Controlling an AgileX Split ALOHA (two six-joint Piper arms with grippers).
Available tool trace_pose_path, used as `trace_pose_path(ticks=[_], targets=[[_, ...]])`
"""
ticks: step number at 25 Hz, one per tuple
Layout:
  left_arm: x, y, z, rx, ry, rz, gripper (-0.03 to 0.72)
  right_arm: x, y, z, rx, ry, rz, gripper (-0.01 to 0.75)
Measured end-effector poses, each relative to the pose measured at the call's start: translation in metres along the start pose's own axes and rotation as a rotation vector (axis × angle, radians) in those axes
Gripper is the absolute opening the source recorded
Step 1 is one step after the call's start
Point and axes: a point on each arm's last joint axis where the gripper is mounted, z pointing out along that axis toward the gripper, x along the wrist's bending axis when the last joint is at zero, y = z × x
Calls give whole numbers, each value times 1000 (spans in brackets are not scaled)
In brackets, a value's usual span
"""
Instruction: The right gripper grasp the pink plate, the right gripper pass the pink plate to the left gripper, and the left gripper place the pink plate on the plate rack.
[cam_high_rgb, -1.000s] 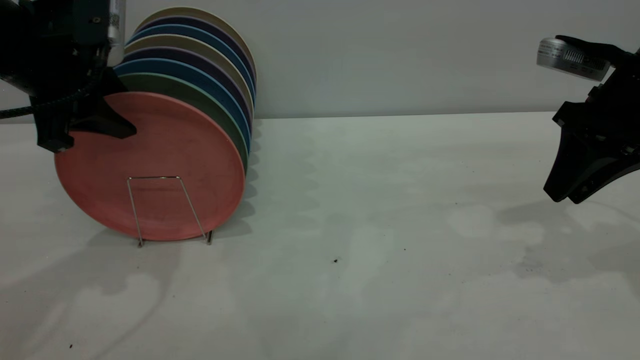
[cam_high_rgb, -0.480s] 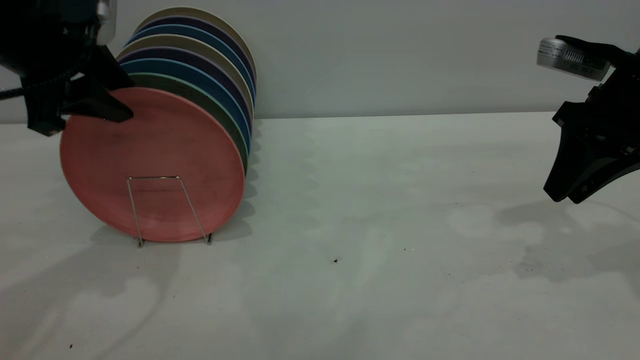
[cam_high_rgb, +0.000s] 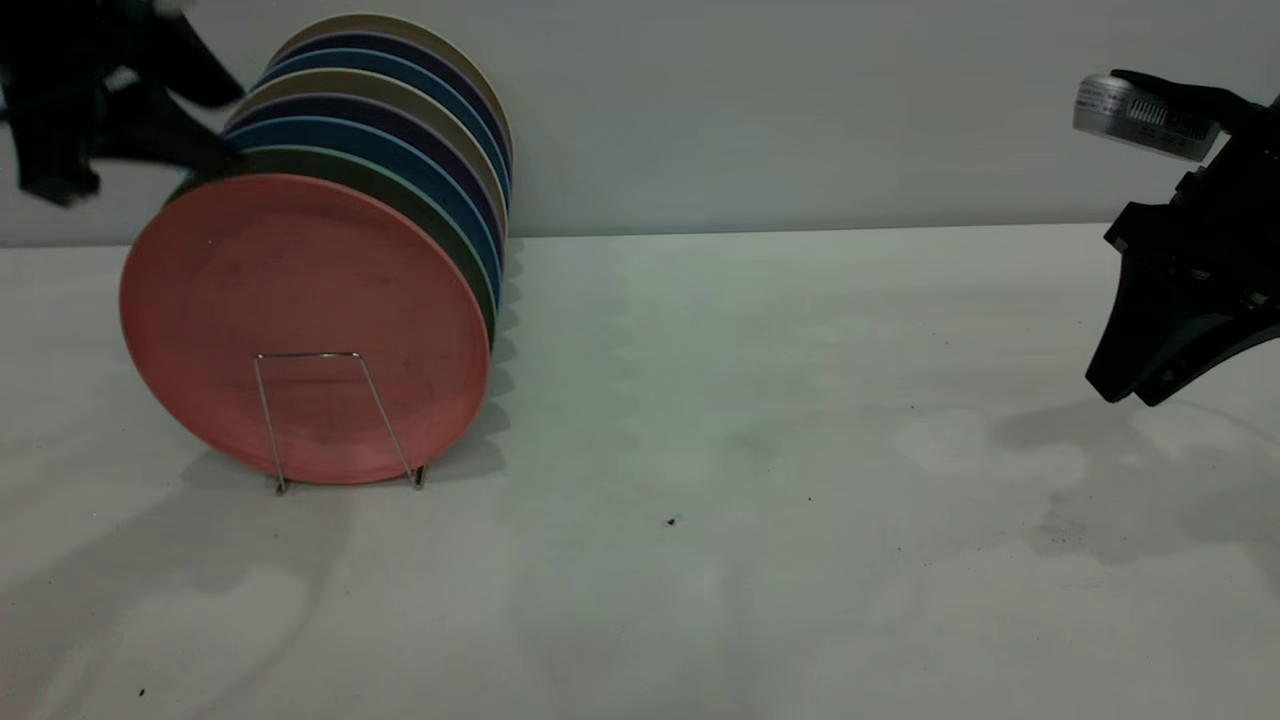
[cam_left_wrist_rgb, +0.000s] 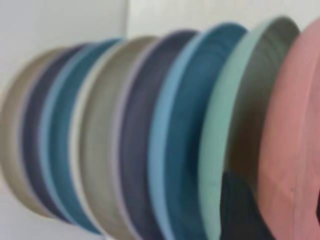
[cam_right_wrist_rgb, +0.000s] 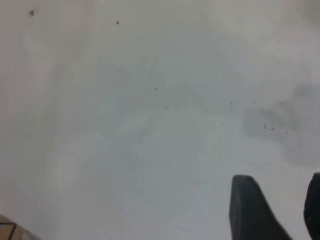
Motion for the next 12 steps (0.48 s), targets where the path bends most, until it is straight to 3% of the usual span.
trace_pose_path(ticks=[5, 9, 12], targets=[[12, 16, -37, -56, 63, -115, 406, 9, 2, -1, -28, 95, -63, 287], [16, 22, -53, -91, 88, -463, 406, 20, 3, -3, -43, 227, -107, 287], [16, 23, -57, -104, 71, -777, 406, 24, 3, -4, -44, 264, -70, 287]])
